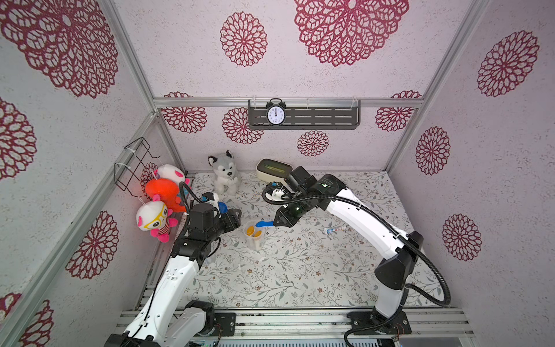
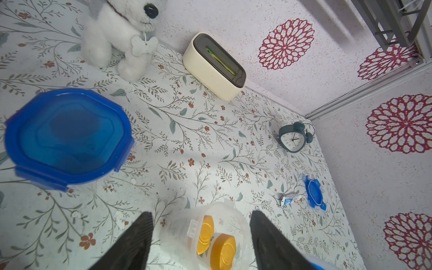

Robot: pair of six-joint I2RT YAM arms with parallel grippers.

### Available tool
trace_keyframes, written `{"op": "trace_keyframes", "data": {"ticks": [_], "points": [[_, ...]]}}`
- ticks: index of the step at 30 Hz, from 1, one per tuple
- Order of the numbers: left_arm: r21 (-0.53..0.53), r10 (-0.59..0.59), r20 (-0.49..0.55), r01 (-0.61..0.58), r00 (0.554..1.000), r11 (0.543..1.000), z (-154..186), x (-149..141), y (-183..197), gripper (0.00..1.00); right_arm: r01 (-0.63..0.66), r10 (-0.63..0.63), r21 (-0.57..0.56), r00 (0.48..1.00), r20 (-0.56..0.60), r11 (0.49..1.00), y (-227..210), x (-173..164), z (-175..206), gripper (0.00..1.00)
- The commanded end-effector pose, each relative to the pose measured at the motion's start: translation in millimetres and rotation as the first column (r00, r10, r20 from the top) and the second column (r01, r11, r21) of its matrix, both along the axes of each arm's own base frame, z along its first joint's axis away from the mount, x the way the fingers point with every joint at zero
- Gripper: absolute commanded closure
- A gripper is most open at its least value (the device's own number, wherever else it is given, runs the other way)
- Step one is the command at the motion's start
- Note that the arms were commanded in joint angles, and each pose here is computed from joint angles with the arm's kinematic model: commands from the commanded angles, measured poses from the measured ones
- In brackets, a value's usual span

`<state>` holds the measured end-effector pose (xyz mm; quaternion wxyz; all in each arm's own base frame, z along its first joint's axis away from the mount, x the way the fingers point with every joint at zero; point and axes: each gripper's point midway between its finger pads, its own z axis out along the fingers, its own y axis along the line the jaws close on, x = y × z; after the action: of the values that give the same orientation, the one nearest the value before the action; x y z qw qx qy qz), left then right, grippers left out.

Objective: Pack away toiletry kits
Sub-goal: Place the toiletry item into the container.

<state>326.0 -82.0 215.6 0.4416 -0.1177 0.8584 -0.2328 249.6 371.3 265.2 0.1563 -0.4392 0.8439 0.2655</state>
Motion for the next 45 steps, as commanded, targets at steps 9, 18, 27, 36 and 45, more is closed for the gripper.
{"op": "trace_keyframes", "data": {"ticks": [9, 18, 27, 36, 45], "points": [[-0.026, -0.027, 0.023, 0.027, 0.999, 0.999, 6.1, -6.7, -5.3, 0.29, 0.072, -0.077, -0.094, 0.996, -0.046, 0.993, 6.0, 9.7, -3.3, 0.93], [-0.026, -0.039, 0.023, 0.04, 0.999, 0.999, 7.0, -8.1, -6.9, 0.29, 0.117, -0.124, -0.126, 0.991, -0.052, 0.985, 12.4, 22.3, -16.9, 0.93], [-0.033, -0.056, 0.012, 0.056, 0.998, 0.998, 2.3, -7.9, -10.2, 0.29, 0.147, -0.157, -0.146, 0.986, -0.057, 0.978, 19.8, 34.1, -27.9, 0.78], [-0.038, -0.062, 0.013, 0.063, 0.998, 0.997, 1.9, -7.5, -11.5, 0.29, 0.227, -0.228, -0.06, 0.974, 0.003, 0.972, 27.5, 50.6, -7.3, 0.56], [-0.071, -0.105, -0.015, 0.103, 0.994, 0.992, -8.6, 0.4, -22.0, 0.29, 0.598, -0.612, 0.151, 0.787, 0.076, 0.787, -61.2, 109.5, -3.4, 0.52]]}}
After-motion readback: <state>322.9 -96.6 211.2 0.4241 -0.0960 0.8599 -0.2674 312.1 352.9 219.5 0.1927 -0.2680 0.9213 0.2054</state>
